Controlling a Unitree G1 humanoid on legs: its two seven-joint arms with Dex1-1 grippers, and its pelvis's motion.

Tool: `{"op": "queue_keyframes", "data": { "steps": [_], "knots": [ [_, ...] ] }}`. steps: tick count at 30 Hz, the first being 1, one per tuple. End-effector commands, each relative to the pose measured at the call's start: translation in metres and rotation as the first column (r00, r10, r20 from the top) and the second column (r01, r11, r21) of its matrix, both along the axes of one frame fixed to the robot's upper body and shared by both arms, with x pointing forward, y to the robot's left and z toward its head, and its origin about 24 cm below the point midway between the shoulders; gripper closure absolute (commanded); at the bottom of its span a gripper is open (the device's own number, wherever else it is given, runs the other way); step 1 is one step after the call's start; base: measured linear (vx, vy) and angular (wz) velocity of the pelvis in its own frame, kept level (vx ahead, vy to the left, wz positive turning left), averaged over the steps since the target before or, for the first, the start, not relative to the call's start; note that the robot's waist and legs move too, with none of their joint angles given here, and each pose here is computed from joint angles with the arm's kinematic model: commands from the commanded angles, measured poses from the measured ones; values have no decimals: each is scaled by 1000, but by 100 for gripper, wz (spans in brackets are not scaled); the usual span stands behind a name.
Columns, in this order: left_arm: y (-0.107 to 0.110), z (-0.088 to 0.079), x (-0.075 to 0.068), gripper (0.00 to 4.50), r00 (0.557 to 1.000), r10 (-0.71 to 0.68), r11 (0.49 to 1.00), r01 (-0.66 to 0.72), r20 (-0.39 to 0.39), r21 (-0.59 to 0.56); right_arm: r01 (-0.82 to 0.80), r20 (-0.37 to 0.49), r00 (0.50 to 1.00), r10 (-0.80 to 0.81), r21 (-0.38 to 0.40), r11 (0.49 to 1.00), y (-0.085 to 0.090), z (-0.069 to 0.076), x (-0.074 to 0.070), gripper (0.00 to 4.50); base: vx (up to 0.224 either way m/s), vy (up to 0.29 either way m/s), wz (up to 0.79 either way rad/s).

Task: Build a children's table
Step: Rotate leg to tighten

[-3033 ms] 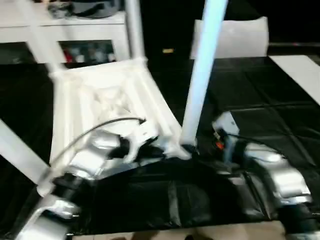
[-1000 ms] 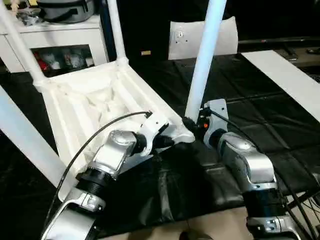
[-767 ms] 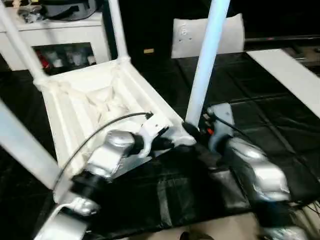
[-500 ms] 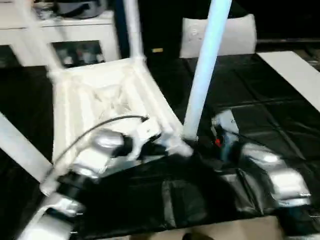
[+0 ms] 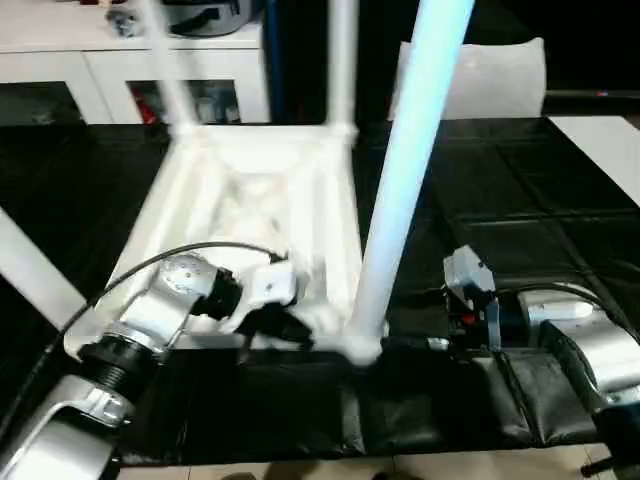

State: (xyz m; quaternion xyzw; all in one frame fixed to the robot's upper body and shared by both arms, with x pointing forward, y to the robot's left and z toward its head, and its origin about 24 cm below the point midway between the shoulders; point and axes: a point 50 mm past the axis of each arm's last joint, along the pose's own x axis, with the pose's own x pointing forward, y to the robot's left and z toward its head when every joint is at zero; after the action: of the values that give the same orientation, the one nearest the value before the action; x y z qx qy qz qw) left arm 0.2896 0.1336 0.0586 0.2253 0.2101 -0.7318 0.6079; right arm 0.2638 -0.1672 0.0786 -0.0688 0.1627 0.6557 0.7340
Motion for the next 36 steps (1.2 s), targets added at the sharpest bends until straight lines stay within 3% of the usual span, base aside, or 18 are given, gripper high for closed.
{"op": "queue_keyframes", "data": {
  "steps": [1, 15, 23, 26, 28, 29, 32, 33, 35, 36],
  "knots": [
    [-16, 9, -5, 450, 989, -144, 989, 145, 22, -26, -25, 7, 1000, 25, 1, 1000, 2, 0, 2, 149, 0, 0, 0],
    [-22, 9, -8, 450, 977, -211, 977, 212, 25, -22, -109, -41, 993, 112, 62, 992, 16, -3, -1, 251, 0, 0, 0],
    [-20, 7, -6, 450, 988, -154, 988, 154, 15, -30, -88, -83, 992, 96, 100, 991, 19, -4, -4, 259, 0, 0, 0],
    [-20, 5, 1, 450, 999, -34, 999, 35, 22, -36, 29, -89, 996, -19, 105, 994, 23, -5, -3, 259, 0, 0, 0],
    [-20, 5, 1, 450, 999, -32, 999, 33, 22, -36, 32, -90, 996, -22, 104, 994, 23, -5, -2, 259, 0, 0, 0],
    [-25, 4, 7, 450, 997, 78, 995, -77, 23, -57, 190, -79, 980, -184, 73, 979, 29, -11, 6, 259, 0, 0, 0],
    [-38, 4, 14, 450, 982, 187, 979, -184, 24, -86, 389, -55, 921, -387, 54, 919, 38, -16, 18, 259, 0, 0, 0],
    [-38, 4, 14, 450, 982, 188, 979, -186, 24, -87, 393, -54, 919, -390, 54, 918, 39, -16, 18, 259, 0, 0, 0],
    [-53, 5, 19, 450, 962, 271, 957, -267, 25, -110, 530, -59, 848, -527, 50, 846, 47, -19, 27, 259, 0, 0, 0],
    [-53, 5, 19, 450, 962, 271, 957, -267, 25, -110, 530, -59, 848, -527, 50, 846, 47, -19, 27, 259, 0, 0, 0]
  ]
}}
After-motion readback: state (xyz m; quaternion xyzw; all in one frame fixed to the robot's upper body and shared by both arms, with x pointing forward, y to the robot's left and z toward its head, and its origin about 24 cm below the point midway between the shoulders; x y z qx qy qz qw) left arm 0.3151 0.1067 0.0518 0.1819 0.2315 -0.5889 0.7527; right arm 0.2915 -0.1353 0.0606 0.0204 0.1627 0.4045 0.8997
